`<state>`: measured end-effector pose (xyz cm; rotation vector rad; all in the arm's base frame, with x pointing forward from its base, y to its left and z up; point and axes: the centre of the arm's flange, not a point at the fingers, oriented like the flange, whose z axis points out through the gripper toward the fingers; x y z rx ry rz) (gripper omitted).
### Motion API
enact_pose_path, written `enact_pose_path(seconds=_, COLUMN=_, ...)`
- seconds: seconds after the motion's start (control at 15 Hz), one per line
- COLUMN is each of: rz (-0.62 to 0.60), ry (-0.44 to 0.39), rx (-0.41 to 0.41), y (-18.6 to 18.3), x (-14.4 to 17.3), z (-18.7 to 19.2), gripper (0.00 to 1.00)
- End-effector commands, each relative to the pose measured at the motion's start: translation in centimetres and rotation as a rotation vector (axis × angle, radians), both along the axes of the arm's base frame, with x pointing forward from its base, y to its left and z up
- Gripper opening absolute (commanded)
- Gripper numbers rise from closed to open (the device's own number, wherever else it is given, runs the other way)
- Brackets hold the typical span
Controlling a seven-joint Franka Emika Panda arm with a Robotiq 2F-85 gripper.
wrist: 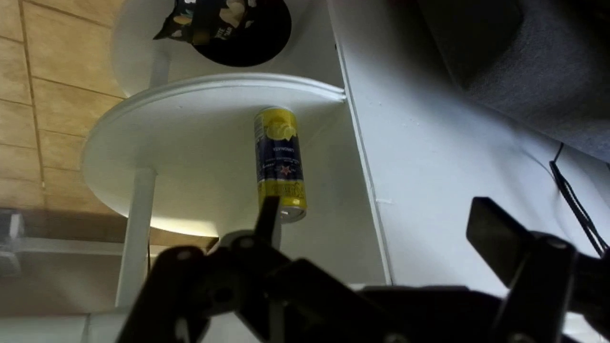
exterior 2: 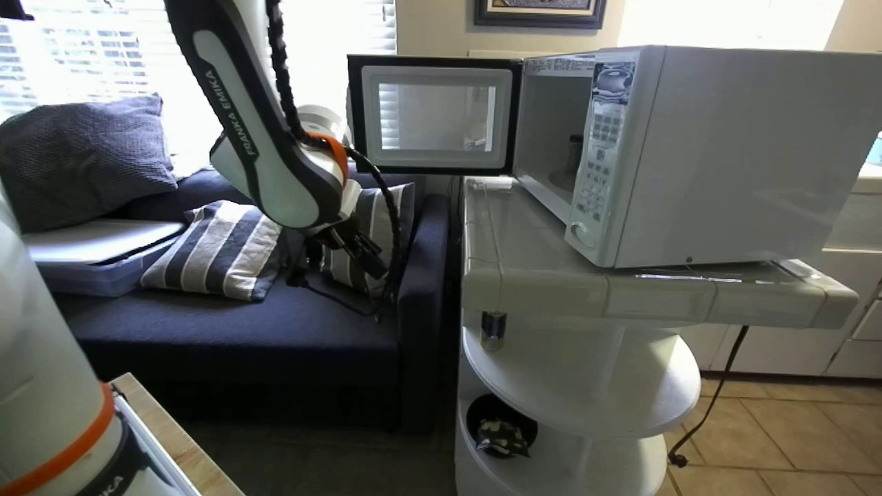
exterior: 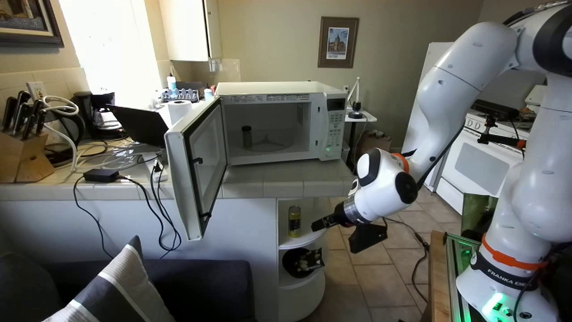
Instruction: Take the can out of the microwave and place it on the shelf
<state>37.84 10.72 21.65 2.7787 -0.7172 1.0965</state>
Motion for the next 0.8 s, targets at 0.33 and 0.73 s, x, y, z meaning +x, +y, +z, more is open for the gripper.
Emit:
enact_pose_path(seconds=0.33, rz=-0.072, ry=-0.159, rx=-0.125, y=-2.7, x=-7.0, z=12.0, gripper=1.0)
enact_pose_path(seconds=0.73, rz=-0.054, ry=-0.238, rx=-0.229, y=-4.4, x=-0.1, z=14.3, gripper=1.0)
